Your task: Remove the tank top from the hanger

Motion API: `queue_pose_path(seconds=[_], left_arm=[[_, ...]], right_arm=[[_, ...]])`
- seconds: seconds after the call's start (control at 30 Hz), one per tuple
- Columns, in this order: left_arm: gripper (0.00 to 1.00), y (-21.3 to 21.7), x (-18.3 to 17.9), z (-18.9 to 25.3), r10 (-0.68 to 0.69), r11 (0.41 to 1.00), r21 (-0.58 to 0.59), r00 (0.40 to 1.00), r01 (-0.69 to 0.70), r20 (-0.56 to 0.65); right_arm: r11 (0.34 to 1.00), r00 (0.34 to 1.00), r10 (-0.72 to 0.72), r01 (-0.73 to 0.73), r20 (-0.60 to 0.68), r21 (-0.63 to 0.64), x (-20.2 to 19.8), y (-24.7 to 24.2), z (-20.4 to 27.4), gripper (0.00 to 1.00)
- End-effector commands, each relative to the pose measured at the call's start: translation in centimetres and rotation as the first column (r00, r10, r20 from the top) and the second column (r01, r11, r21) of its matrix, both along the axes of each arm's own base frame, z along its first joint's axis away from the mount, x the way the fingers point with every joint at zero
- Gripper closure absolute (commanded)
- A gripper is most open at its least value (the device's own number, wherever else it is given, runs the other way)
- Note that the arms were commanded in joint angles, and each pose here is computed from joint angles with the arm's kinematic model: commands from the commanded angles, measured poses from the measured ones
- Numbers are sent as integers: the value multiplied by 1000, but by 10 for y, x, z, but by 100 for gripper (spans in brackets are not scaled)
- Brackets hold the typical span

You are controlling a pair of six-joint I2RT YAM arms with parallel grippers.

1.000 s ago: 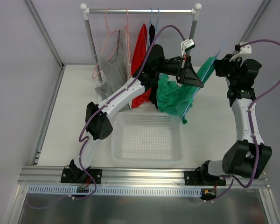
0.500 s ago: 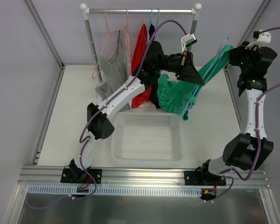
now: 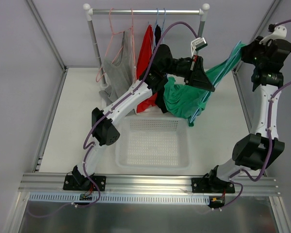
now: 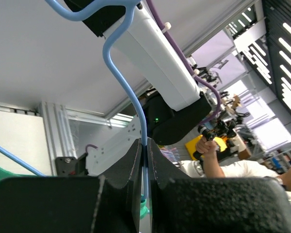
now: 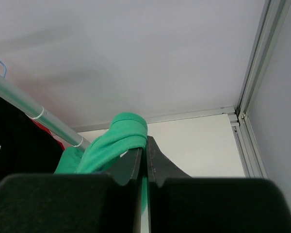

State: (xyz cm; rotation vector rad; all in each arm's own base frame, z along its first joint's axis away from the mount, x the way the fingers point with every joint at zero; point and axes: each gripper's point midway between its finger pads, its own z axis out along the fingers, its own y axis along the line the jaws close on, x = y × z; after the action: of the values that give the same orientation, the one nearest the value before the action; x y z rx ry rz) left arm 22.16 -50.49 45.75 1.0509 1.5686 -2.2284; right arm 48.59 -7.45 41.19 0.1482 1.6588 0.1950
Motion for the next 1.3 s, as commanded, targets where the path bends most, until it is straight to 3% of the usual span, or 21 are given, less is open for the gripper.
queue_pose_path(seconds=[0.0,0.1,0.13,0.2,0.4,0.43,0.5,0.53,0.63,0.73,0.87,1.0,1.1,1.17,1.27], left_arm=[[100,17,-18,51,72,982,-182,981,-39,178],[100,17,-7,74,232,944,-285,948,-166,219],[100,17,-3,80,282,926,-322,927,-196,247],[100,17,9,99,396,876,-380,891,-296,219],[100,22,43,136,645,693,-556,739,-459,194],[100,23,61,141,721,625,-575,674,-528,164],[100,24,78,142,788,550,-585,601,-596,129],[100,27,95,145,848,472,-595,520,-651,105],[100,30,117,144,909,381,-607,401,-697,110],[100,37,125,148,914,376,-605,387,-702,120],[100,43,114,156,888,417,-634,441,-652,131],[100,48,103,165,890,424,-683,414,-595,192],[100,46,96,158,874,479,-682,375,-553,310],[100,47,94,145,839,541,-653,389,-529,380],[100,49,91,127,770,631,-611,477,-478,423]], right_arm=[[993,994,-98,101,-54,58,-17,-22,-14,100],[952,973,-213,227,-88,207,-42,-55,-32,100],[929,960,-243,272,-141,252,-49,-64,-59,100],[886,948,-290,318,-130,339,-68,-76,-59,100],[811,893,-425,448,-148,376,-111,-111,-60,100],[801,883,-448,465,-138,376,-119,-114,-53,100],[767,850,-507,521,-144,375,-134,-124,-48,100],[753,832,-540,546,-128,367,-143,-127,-40,100],[742,812,-572,573,-116,349,-156,-126,-34,100],[745,815,-565,570,-124,347,-159,-122,-39,100],[766,845,-503,533,-182,360,-150,-106,-66,100],[751,840,-484,542,-245,377,-156,-97,-106,100],[751,835,-467,549,-292,366,-162,-92,-131,100],[754,834,-453,547,-315,364,-165,-88,-144,100],[749,821,-467,565,-329,346,-169,-89,-153,100]])
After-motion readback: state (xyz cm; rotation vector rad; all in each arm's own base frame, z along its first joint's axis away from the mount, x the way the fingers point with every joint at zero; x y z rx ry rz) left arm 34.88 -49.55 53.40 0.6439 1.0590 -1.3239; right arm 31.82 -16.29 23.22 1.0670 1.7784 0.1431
